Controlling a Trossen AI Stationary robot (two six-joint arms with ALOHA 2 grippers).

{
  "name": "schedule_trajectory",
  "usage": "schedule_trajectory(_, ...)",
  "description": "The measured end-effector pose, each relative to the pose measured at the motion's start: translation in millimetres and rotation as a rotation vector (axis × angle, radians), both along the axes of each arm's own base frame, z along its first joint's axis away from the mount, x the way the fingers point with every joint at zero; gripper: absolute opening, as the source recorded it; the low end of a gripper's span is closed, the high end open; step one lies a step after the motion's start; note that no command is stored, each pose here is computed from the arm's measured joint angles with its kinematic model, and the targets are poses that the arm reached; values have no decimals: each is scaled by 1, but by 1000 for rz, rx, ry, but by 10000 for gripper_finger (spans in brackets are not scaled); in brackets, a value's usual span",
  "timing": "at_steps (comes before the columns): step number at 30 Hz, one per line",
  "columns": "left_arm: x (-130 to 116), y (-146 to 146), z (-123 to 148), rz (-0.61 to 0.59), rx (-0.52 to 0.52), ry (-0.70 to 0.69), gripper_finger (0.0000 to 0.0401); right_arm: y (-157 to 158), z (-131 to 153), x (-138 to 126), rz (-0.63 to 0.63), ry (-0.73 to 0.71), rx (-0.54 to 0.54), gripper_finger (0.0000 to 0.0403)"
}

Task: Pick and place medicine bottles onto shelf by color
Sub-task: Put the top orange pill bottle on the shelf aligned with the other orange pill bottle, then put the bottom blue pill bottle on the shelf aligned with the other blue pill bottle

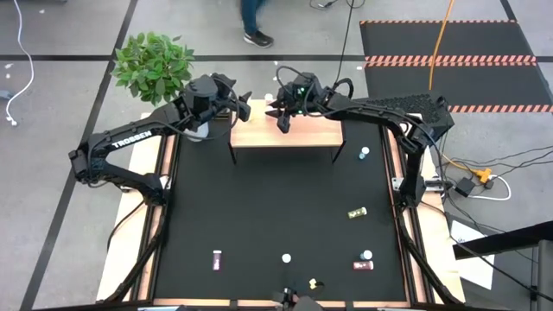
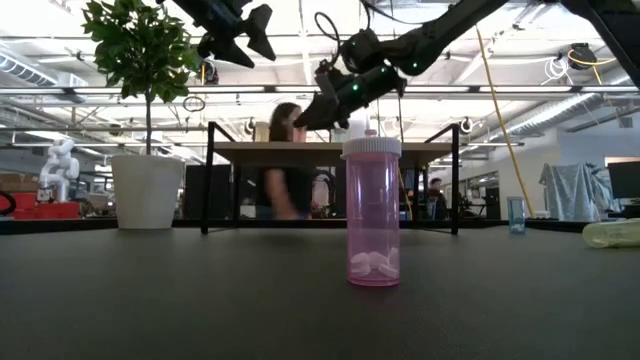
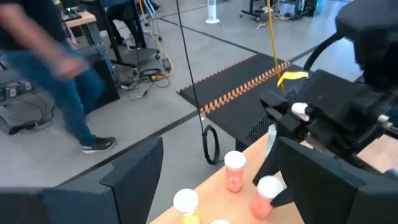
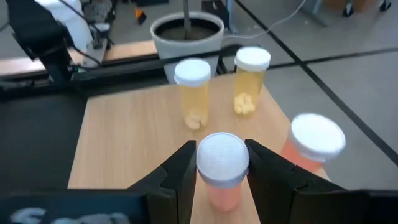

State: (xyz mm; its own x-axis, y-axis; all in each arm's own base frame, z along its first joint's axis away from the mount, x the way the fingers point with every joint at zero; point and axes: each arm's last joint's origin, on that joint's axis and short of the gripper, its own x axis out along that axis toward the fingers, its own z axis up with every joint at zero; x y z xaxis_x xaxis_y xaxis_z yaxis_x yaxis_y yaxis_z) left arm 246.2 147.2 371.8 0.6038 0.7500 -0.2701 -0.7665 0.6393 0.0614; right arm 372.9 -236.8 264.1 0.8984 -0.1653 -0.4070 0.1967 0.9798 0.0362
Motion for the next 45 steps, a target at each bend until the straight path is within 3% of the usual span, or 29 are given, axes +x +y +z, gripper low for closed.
schedule_trajectory(28, 0, 0, 0, 12, -28, -26, 312, -2, 0, -1, -23, -5, 45, 121)
schedule_trajectory(38, 0, 0, 0, 12, -27, -26, 312, -1, 3, -2, -30, -19, 56, 191)
schedule_trajectory(45, 0, 0, 0, 11, -25, -23, 312, 5, 29, -10, -27, -81, 21, 207)
